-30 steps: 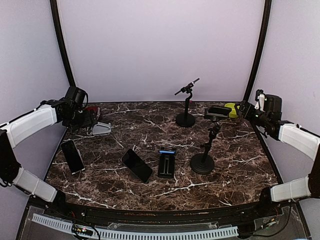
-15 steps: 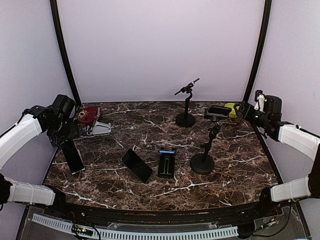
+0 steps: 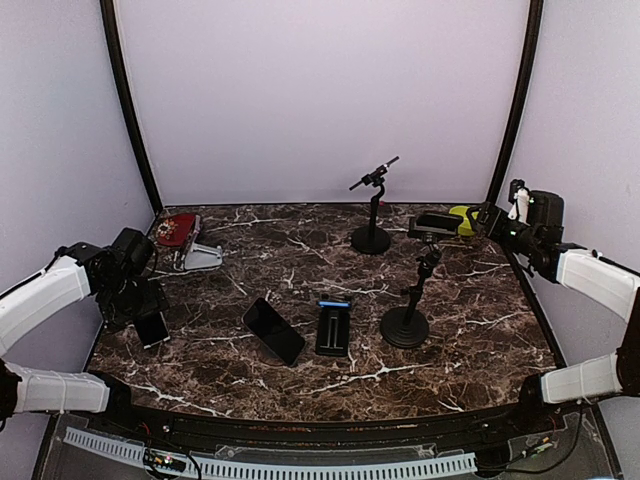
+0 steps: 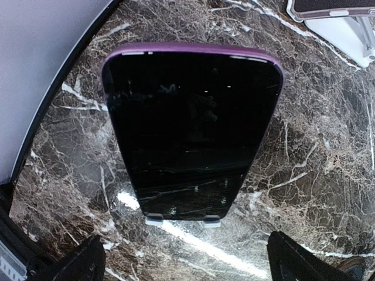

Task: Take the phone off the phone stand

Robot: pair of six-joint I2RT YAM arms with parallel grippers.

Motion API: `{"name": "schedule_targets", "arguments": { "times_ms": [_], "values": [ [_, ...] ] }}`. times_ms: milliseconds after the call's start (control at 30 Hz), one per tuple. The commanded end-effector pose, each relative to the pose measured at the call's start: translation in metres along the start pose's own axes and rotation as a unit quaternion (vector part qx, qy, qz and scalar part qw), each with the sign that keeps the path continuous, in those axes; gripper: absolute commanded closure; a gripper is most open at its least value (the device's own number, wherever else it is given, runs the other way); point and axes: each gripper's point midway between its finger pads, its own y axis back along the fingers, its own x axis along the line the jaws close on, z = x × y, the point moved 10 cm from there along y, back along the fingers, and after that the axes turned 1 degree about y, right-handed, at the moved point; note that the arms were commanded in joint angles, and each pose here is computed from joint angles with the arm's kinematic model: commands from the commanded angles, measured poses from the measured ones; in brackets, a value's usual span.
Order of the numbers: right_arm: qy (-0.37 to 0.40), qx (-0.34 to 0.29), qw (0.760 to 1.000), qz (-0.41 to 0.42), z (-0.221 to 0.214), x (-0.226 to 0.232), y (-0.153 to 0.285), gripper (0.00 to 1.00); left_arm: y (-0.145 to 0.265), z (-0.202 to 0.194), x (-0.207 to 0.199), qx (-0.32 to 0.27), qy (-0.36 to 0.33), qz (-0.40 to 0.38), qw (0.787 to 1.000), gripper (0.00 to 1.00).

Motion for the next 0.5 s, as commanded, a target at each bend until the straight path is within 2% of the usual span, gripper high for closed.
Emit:
{"name": "schedule_targets", "arguments": {
  "times_ms": [0, 467],
  "values": [
    [0.005, -0.008, 1.000, 0.013, 0.000, 0.002, -0.001, 0.01, -0.012, -0.008, -0.001, 0.015, 0.009, -0.007, 1.000, 0.01],
    [0.004, -0.003, 1.000, 0.016, -0.001, 0.002, -0.004, 0.01, -0.045, -0.028, 0.003, 0.039, 0.020, 0.005, 0.999, 0.01]
  ]
}}
